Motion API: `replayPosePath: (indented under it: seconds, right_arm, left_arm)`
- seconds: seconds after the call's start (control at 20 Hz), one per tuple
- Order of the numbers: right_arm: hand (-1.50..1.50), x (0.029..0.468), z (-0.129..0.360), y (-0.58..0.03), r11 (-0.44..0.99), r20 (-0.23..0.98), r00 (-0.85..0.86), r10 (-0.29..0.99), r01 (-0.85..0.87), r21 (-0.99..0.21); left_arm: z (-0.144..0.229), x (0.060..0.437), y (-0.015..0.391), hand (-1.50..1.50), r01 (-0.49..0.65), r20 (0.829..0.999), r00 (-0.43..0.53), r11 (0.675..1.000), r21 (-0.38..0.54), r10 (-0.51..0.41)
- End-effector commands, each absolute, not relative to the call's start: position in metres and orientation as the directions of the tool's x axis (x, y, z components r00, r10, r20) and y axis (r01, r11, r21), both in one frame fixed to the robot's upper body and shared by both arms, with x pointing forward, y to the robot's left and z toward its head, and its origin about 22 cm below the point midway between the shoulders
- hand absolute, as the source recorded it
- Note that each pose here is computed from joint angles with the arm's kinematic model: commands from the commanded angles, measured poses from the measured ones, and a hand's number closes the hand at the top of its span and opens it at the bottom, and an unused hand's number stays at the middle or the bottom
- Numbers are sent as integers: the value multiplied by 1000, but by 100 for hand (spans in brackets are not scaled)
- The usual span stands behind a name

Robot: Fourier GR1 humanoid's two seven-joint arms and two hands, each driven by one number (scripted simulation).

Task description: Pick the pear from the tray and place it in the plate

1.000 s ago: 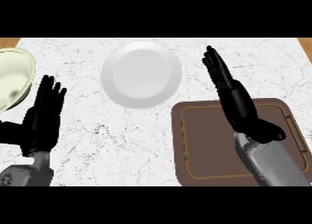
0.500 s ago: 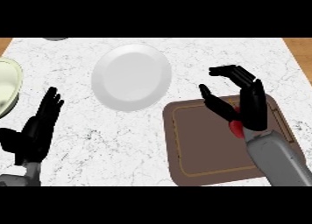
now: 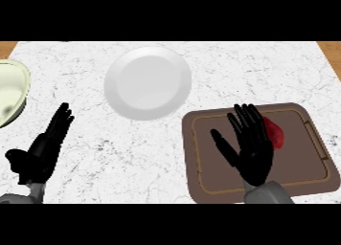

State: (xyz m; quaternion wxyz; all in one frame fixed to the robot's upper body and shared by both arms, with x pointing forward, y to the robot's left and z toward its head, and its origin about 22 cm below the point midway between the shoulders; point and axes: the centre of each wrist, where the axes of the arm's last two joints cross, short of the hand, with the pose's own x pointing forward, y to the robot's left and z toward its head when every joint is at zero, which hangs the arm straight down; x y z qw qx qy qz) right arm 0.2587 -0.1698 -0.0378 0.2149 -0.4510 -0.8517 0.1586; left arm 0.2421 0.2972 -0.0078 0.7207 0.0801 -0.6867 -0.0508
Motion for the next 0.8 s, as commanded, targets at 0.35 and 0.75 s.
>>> replayPosePath:
  seconds: [0.35,0.75]
  right_arm:
    - [-150,173,-94,-191,188,173,-120,978,868,-459]
    - [-150,129,-123,-223,82,252,110,961,758,-646]
  left_arm:
    - [-21,232,307,0,-20,978,65,979,201,-199]
    - [-21,243,309,0,-42,979,51,979,197,-195]
